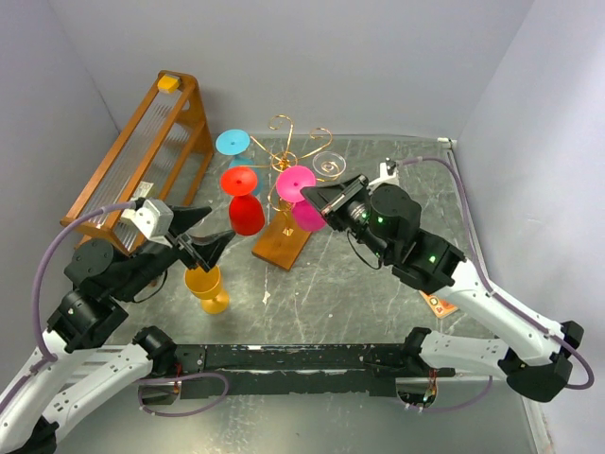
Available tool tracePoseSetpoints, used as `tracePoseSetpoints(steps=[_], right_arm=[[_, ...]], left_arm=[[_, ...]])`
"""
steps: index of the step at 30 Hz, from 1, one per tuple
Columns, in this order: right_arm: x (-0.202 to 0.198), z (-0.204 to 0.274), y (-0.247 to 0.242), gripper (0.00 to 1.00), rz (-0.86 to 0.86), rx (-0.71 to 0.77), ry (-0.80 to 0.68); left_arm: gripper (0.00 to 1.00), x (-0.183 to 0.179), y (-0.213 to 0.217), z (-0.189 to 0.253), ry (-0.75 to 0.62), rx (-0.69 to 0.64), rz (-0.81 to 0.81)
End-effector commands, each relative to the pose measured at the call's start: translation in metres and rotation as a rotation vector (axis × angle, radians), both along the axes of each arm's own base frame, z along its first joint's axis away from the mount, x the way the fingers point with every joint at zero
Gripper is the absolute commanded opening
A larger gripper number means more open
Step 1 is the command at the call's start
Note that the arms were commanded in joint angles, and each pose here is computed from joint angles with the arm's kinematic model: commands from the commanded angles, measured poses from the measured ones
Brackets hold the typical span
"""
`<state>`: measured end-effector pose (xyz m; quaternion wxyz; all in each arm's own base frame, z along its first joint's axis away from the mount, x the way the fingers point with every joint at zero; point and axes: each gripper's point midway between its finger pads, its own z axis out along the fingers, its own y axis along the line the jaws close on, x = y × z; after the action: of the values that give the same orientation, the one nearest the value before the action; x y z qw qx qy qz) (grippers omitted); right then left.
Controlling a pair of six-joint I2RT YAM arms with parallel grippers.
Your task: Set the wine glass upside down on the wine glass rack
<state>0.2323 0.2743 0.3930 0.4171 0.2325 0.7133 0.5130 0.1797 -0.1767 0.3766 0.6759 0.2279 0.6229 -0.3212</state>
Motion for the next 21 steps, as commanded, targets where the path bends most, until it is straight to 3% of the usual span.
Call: tracePoseSetpoints(steps=[1, 21], right_arm=[[0.010, 0.010, 0.006, 0.00, -0.024, 0.039, -0.056], [0.016, -0.004, 0.044, 0.00, 0.078, 0.020, -0.066]], left_arm=[[0.83, -0.002, 0.008, 0.006, 0.015, -0.025, 0.034], [0.84, -0.009, 0.013, 0.008, 0.024, -0.039, 0.031]])
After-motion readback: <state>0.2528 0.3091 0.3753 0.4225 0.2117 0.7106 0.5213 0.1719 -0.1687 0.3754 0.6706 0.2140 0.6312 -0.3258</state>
